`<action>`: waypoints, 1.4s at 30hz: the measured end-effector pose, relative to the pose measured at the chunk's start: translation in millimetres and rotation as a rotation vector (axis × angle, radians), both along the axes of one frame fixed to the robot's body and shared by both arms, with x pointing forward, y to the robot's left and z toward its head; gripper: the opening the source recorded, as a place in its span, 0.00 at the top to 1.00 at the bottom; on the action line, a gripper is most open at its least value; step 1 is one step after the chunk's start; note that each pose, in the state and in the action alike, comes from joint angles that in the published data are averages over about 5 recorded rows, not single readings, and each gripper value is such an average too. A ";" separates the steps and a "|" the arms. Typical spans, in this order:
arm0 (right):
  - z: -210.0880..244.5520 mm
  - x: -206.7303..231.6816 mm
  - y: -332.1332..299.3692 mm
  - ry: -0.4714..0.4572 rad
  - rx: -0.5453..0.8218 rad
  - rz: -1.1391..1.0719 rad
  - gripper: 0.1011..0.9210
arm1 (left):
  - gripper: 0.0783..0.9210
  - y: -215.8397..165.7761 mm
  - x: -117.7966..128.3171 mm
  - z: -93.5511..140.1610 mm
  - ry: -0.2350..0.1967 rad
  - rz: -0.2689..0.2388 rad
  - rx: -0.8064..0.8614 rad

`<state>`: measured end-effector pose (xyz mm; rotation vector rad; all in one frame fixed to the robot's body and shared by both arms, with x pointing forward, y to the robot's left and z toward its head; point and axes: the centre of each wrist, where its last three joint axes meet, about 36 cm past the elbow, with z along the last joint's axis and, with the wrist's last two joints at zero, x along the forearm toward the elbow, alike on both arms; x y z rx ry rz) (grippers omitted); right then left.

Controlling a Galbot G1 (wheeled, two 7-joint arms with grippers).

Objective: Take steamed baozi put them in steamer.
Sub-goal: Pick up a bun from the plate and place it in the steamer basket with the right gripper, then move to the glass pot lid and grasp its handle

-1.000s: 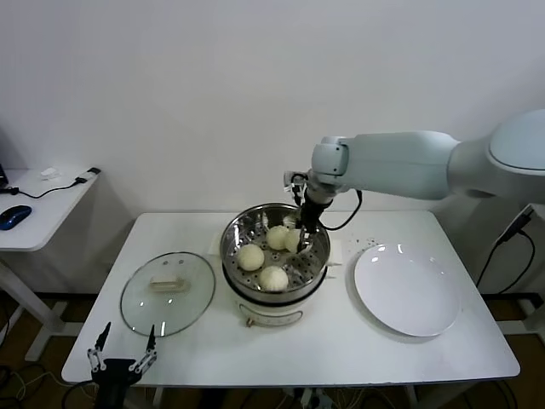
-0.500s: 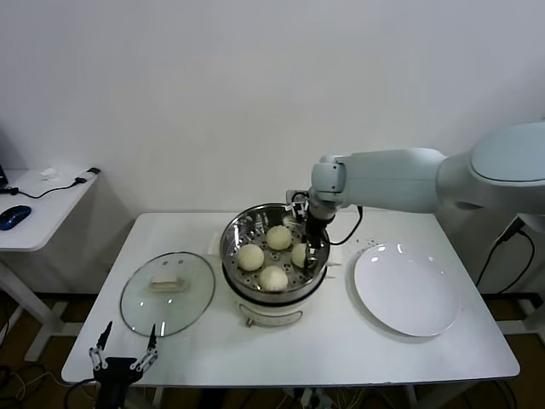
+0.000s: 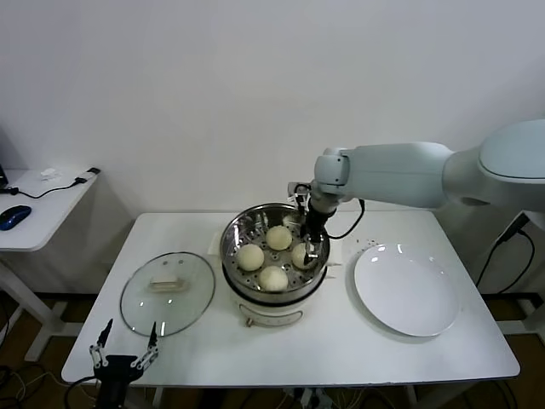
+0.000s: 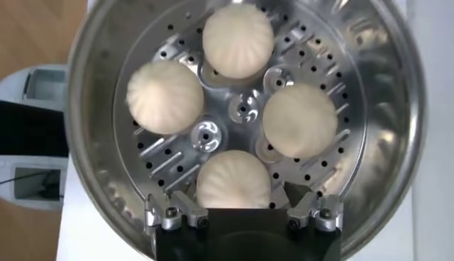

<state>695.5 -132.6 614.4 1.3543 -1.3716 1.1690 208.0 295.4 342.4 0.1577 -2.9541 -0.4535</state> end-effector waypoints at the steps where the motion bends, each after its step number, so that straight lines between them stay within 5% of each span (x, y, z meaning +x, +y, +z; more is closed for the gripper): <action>1: 4.4 0.7 -2.4 -0.002 0.010 -0.001 0.12 | 0.12 0.0 0.0 0.3 0.000 -0.001 0.001; 15: 44.2 -13.6 -110.9 -0.164 0.356 -0.036 0.12 | 0.12 0.4 2.7 4.7 -0.015 0.000 0.022; 30: -65.4 -94.8 -206.0 -0.457 0.894 -0.305 0.12 | 0.12 2.0 1.5 16.5 -0.039 -0.003 0.049; 42: -125.8 -158.6 -223.3 -0.612 1.136 -0.558 0.12 | 0.12 6.1 1.4 22.6 -0.041 -0.009 0.108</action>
